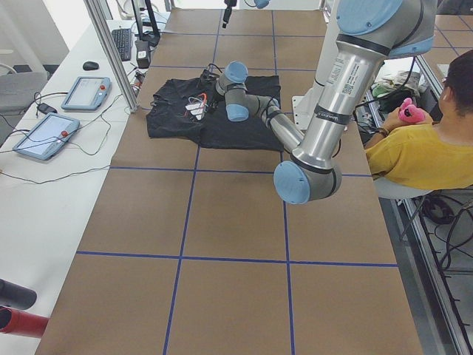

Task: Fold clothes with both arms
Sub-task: 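Lower both grippers to the shirt hem nearest the robot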

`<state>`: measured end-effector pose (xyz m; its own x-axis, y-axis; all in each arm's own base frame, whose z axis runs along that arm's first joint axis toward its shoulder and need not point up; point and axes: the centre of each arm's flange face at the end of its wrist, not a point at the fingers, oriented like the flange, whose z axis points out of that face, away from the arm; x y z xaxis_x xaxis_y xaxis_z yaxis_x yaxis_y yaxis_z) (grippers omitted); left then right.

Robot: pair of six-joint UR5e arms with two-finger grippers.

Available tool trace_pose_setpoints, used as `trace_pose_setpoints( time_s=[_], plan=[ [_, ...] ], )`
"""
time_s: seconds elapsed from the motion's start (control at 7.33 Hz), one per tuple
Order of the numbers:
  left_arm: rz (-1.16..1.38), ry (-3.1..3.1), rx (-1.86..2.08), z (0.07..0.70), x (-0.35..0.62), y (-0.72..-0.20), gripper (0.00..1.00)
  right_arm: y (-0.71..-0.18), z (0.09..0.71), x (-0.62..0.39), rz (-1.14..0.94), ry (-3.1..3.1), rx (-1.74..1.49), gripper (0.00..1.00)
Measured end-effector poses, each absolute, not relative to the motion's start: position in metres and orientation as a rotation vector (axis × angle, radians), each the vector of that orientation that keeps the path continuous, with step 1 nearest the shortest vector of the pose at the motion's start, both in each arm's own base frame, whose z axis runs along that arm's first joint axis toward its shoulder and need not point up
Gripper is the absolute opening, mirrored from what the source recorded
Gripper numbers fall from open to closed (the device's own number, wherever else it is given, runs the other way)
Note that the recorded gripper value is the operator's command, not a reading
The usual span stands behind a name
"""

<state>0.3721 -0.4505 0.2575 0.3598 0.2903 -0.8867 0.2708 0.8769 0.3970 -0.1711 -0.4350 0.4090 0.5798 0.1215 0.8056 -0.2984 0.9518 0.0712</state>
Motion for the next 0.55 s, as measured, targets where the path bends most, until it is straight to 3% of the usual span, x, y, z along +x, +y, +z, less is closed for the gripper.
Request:
trace_pose_setpoints(
  time_s=[0.55],
  plan=[
    [0.038, 1.162, 0.407, 0.328, 0.367, -0.348, 1.0, -0.309, 0.381, -0.248, 0.241, -0.884, 0.16, 1.0]
  ],
)
